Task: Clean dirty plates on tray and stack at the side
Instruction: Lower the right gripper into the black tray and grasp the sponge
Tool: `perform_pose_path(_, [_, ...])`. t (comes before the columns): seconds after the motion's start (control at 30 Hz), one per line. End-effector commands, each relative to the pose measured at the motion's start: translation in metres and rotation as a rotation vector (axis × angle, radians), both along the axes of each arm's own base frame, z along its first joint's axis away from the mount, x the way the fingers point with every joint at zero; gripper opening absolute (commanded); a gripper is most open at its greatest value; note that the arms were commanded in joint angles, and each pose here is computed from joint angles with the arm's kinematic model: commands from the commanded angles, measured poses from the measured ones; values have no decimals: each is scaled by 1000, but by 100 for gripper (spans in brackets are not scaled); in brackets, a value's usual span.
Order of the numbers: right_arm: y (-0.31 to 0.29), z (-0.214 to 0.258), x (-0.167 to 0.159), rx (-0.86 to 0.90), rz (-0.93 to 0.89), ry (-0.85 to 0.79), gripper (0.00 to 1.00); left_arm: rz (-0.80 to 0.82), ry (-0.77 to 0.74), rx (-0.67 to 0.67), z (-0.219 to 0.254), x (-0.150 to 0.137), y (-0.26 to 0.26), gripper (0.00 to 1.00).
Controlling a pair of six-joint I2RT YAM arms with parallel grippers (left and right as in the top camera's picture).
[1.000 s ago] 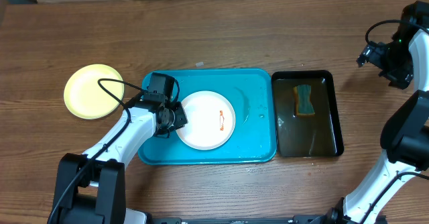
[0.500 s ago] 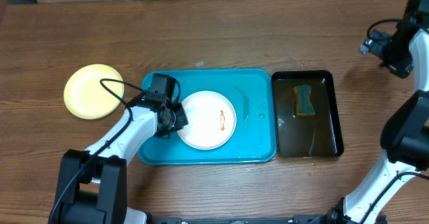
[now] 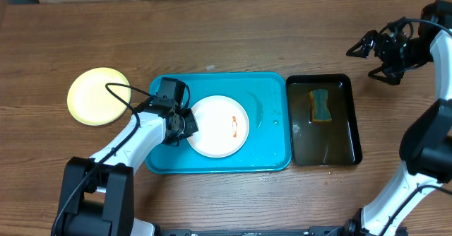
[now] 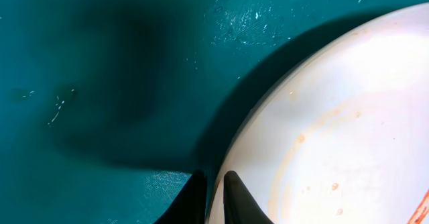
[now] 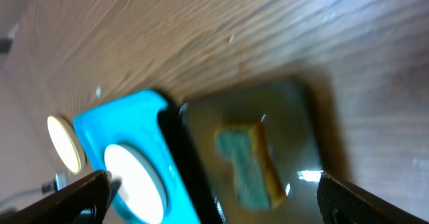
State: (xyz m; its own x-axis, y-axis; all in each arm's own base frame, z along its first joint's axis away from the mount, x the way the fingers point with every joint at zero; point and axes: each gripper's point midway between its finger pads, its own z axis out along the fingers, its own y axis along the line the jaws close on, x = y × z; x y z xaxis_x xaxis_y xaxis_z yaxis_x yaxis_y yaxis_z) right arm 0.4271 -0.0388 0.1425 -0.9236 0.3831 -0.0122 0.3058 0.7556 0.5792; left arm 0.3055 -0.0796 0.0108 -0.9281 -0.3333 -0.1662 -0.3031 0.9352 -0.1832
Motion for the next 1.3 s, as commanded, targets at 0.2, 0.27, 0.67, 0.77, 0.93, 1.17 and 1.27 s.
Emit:
perform_pose_path(0.2, [25, 48, -51, -332, 127, 51, 100, 2, 6, -2, -3, 2, -3, 12])
perform_pose_path(0.27, [33, 43, -52, -370, 139, 69, 100, 1, 6, -2, -3, 2, -3, 12])
perform_pose_path(0.67, [58, -23, -61, -614, 119, 179, 100, 2, 6, -2, -3, 2, -3, 17])
perform_pose_path(0.77, [64, -41, -61, -668, 134, 168, 100, 2, 6, -2, -3, 2, -3, 17])
perform_pose_path(0.93, [82, -64, -70, -582, 163, 185, 100, 2, 5, -3, -3, 2, -4, 16])
perform_pose_path(1.17, [71, -89, -70, -644, 161, 165, 69, 0, 7, -9, -2, 2, -5, 16])
perform_pose_path(1.27, [72, -104, -64, -644, 161, 124, 72, 0, 7, -9, -2, 2, -5, 16])
